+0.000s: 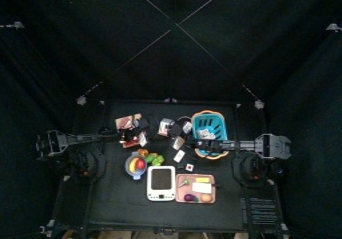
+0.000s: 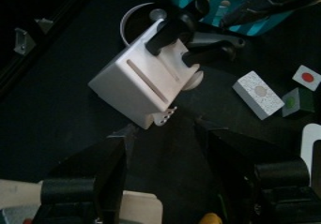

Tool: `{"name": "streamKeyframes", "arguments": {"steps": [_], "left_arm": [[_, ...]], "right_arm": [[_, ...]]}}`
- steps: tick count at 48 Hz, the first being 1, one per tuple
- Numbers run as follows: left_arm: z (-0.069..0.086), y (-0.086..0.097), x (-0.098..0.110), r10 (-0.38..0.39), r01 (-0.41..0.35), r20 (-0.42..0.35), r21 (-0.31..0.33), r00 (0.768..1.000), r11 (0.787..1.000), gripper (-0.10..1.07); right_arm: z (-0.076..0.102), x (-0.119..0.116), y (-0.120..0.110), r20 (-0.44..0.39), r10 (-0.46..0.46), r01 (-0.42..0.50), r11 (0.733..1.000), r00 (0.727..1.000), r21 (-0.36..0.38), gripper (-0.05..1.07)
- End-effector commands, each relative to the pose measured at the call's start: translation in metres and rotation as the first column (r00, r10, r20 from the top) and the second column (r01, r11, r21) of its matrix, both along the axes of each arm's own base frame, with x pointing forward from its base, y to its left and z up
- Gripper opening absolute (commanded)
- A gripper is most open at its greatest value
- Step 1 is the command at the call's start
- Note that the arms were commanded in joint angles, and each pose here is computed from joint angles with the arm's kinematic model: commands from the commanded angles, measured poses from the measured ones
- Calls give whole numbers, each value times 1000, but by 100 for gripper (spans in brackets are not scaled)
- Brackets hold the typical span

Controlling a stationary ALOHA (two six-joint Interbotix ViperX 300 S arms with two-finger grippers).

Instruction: Grab sharpener

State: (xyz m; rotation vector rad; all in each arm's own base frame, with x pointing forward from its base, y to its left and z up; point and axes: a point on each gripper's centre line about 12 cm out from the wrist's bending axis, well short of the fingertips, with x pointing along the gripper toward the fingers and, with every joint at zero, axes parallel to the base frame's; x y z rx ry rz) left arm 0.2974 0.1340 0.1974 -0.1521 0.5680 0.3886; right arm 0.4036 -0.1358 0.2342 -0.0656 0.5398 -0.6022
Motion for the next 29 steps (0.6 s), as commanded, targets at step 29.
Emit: {"name": "streamKeyframes", "arguments": {"steps": [29], "left_arm": [[6, -1, -5, 6, -6, 18, 4, 1000, 1000, 89]], "right_arm": [[1, 10, -9, 4, 2, -2, 1000, 1000, -18, 56]]}}
